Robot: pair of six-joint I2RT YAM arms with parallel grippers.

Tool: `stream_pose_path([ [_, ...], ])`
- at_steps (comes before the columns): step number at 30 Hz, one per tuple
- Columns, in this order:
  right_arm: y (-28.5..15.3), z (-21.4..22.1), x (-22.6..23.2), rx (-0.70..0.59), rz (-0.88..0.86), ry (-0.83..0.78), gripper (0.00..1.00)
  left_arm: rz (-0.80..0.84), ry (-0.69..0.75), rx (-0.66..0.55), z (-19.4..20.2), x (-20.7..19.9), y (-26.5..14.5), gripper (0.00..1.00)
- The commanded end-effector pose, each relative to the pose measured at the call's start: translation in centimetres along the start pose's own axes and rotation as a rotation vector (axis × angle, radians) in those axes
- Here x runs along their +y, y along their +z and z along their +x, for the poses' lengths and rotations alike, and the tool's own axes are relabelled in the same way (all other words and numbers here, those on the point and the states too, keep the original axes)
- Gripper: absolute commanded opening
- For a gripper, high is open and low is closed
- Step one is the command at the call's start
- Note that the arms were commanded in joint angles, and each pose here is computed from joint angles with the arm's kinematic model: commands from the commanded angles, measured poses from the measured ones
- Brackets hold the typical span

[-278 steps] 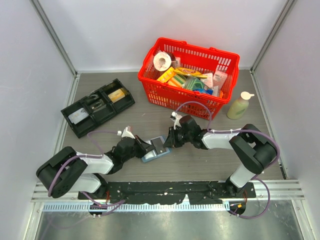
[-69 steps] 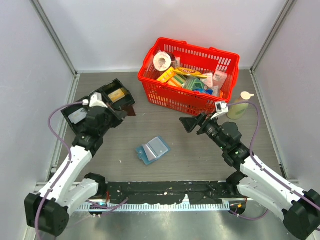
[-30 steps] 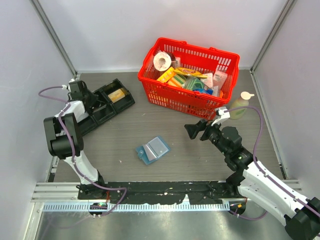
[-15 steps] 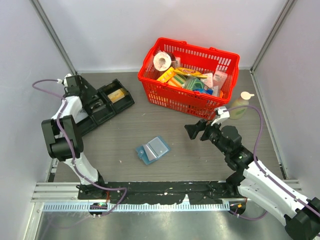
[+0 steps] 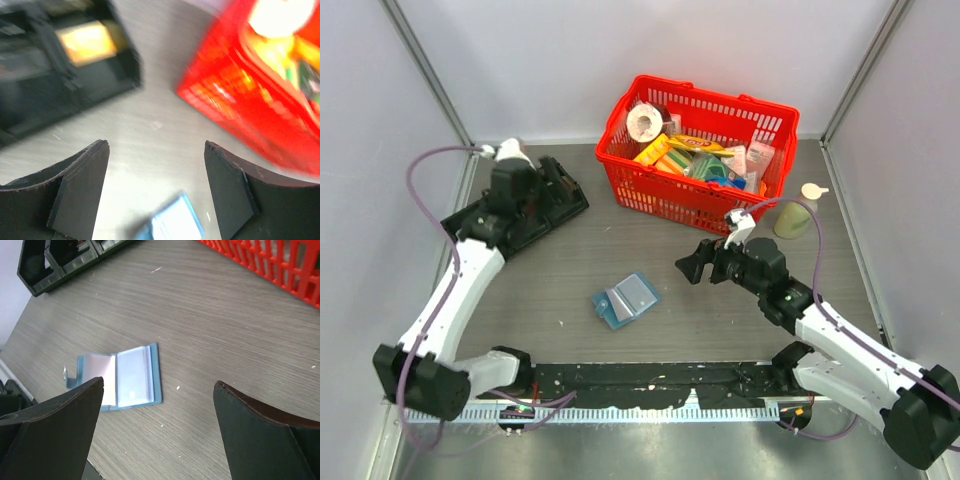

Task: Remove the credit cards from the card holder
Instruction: Remove the credit card from the card holder.

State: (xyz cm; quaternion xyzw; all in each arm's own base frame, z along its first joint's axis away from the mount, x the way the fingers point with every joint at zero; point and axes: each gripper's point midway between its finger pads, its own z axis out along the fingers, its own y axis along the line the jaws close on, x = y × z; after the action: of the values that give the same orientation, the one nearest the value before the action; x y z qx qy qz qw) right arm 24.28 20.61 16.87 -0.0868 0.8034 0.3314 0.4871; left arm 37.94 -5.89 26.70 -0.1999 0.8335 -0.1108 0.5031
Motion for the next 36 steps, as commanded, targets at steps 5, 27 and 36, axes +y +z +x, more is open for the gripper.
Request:
stream_pose_path([
  [5,1.2,0.5,2.5,0.069,-0.130,-0.003,0.92,0.238,-0.015,0.201,12.4,-6.9,-8.5,0.73],
  [27,6.5,7.4,6.0,0.322,-0.170,-0.023,0.69,0.175,0.073,0.359,30.2,-4.6,-8.7,0.23],
  [36,9.3,10.2,6.2,0.385,-0.116,-0.057,0.56,0.101,0.046,0.348,32.2,-0.4,-7.8,0.17],
])
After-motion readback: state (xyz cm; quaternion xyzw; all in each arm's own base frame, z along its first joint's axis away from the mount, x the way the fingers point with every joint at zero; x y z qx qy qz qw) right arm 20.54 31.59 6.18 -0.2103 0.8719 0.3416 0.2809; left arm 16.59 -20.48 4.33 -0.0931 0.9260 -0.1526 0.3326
